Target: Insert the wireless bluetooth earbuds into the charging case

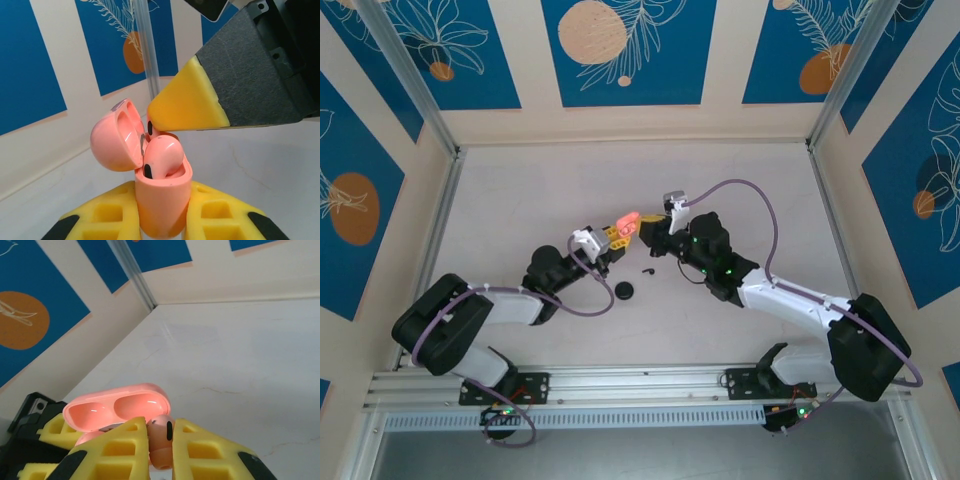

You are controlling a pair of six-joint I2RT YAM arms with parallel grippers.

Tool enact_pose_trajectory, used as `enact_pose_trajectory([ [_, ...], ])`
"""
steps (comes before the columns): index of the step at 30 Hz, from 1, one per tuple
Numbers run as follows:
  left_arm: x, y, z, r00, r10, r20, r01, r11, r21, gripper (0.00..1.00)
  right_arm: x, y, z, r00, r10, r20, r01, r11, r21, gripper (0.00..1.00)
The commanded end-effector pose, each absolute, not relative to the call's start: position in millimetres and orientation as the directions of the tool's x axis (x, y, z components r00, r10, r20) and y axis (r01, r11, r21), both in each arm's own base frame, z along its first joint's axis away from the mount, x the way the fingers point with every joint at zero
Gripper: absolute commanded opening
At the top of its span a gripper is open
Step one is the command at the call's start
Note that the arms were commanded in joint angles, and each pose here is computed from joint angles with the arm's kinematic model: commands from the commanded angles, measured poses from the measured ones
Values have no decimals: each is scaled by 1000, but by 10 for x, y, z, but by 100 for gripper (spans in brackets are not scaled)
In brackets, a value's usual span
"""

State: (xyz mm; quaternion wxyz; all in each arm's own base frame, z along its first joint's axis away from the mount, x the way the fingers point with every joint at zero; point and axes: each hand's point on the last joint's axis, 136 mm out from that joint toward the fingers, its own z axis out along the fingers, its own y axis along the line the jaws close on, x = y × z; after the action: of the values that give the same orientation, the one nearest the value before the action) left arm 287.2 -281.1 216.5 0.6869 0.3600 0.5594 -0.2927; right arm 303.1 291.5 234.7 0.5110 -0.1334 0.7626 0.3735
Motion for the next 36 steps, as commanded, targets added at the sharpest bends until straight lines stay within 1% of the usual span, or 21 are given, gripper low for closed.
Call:
enact_pose_trajectory([
  [1, 2911, -2752, 2568, 363, -31, -931, 719, 645, 259, 13, 2994, 2927, 1997, -544, 144, -827, -483, 752, 448, 13],
  [10, 3013, -2685, 2594, 393, 24, -919, 634, 717, 290, 13, 2980, 3090, 1903, -578, 184, -795, -363, 814, 453, 13],
  [15, 3047, -2628, 2617, 391, 32, -920, 600, 749, 281, 13, 2960, 3192, 1851, -602, 212, -770, -316, 822, 473, 15],
  [18, 3050, -2618, 2618, 392, 36, -919, 593, 754, 282, 13, 2960, 3267, 1867, -617, 216, -757, -319, 810, 492, 20],
  [22, 3044, -2618, 2599, 387, 37, -922, 593, 755, 280, 13, 2959, 3381, 1925, -626, 201, -753, -351, 790, 502, 25],
  [36, 3072, -2641, 2452, 328, 23, -944, 619, 750, 233, 13, 3022, 3472, 2193, -603, 193, -774, -436, 733, 522, 36],
])
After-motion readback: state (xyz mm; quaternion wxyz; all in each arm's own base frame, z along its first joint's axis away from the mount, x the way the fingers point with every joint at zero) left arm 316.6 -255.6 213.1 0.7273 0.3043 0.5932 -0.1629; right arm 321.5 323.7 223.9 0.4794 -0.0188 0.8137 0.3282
